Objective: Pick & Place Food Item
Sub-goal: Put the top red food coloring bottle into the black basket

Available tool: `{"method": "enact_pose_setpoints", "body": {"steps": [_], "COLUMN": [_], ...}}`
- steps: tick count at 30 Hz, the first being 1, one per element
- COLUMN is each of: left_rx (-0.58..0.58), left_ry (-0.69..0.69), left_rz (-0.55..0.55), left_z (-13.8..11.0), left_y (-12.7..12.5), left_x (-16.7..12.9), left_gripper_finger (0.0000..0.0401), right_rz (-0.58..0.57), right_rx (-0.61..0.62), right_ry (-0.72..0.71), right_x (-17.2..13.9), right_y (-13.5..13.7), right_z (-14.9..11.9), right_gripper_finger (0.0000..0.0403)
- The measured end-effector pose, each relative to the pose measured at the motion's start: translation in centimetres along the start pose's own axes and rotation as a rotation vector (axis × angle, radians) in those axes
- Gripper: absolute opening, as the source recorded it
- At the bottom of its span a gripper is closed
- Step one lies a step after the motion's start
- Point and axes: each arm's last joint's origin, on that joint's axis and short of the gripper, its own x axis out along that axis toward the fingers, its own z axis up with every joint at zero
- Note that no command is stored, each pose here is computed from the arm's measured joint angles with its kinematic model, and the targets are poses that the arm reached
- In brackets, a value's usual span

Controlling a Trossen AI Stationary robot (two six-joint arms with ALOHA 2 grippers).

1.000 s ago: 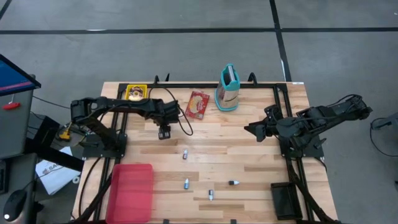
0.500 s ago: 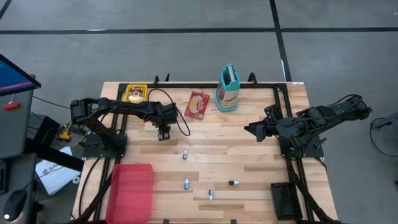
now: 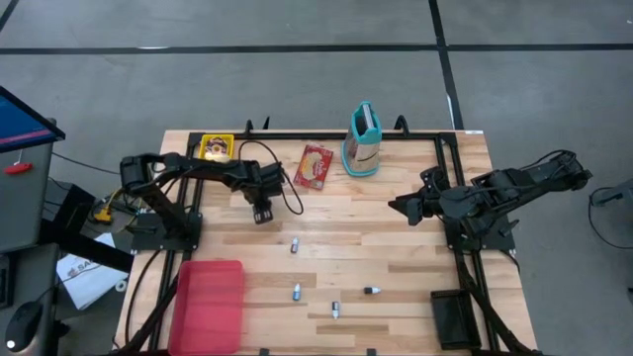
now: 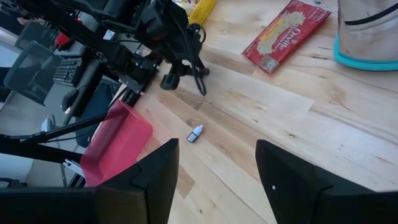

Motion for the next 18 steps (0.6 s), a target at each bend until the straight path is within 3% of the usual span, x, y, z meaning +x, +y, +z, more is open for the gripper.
{"method": "enact_pose_setpoints", "body": {"steps": [3, 10, 18], "left_rx": [-0.100, -0.272, -0.534], "left_ry": [-0.052, -0.334, -0.855], "left_rz": [-0.086, -0.430, -0.838], "left_z": [0.2, 2.4, 7.0], "left_y": [0.4, 0.4, -0.9], "left_x": [-0.5, -3.1, -9.0], "left_gripper_finger": [0.0058, 0.0057, 0.0061], "right_rz": [0.005, 0.072, 0.195], "right_rx": [-0.009, -0.129, -0.495], "right_ry": [0.013, 0.055, -0.030], "right_x": [0.0, 0.0, -0.1], "right_y": [0.0, 0.5, 1.8], "right_z": [0.0, -0.1, 0.5], "right_gripper_finger": [0.0205, 0.0205, 0.0205]}}
